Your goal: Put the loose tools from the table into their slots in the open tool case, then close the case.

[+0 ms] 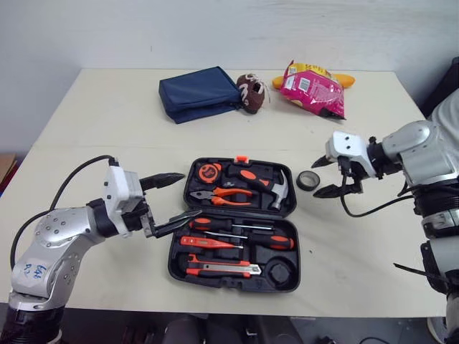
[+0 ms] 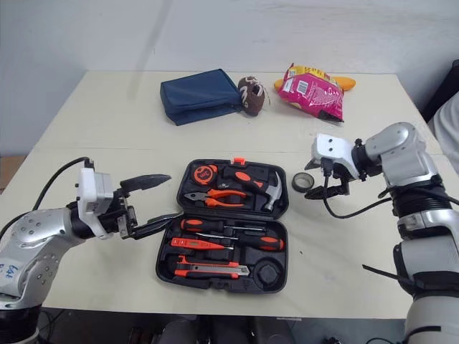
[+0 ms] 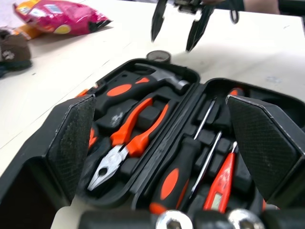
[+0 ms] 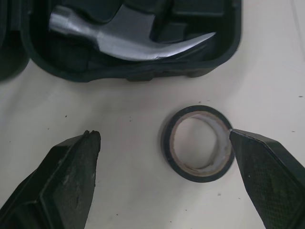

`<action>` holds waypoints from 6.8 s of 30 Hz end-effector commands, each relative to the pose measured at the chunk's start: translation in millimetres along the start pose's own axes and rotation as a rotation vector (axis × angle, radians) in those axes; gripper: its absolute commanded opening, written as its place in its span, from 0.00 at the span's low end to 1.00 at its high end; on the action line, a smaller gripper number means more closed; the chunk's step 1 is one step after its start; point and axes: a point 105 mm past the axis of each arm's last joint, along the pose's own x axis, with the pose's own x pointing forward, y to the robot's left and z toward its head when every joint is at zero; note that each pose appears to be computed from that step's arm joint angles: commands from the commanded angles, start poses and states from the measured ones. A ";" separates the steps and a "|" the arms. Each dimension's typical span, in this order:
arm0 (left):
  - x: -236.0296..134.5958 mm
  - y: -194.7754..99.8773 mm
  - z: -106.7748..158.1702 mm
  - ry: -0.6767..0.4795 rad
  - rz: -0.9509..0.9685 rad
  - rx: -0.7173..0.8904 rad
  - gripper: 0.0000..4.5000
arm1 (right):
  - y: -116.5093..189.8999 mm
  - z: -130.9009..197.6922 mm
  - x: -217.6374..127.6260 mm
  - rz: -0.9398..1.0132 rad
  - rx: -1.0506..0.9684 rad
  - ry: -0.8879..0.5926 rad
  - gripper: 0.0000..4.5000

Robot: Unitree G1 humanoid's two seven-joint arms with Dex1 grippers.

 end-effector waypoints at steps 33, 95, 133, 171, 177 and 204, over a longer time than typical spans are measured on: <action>20.5 -32.5 6.5 -0.049 -0.271 0.042 1.00 | 8.4 16.6 -23.3 0.027 -0.142 0.008 0.00; -3.8 -43.3 -20.1 0.103 -0.286 0.011 1.00 | 163.9 32.7 48.5 0.515 -0.220 -0.154 0.00; -7.1 -33.5 -21.2 0.121 -0.275 0.022 1.00 | 164.1 15.7 70.7 0.418 -0.072 -0.522 0.01; 8.5 44.9 -92.9 0.307 -0.026 -0.096 0.01 | 88.2 -49.6 27.0 -0.099 0.223 -0.278 0.00; 22.3 43.6 -98.6 0.296 -0.035 -0.104 0.01 | 79.9 -32.3 40.6 -0.100 0.214 -0.337 0.00; -4.8 63.1 -86.2 0.213 0.160 -0.195 0.27 | 50.6 -35.7 4.2 -0.220 0.245 -0.287 0.39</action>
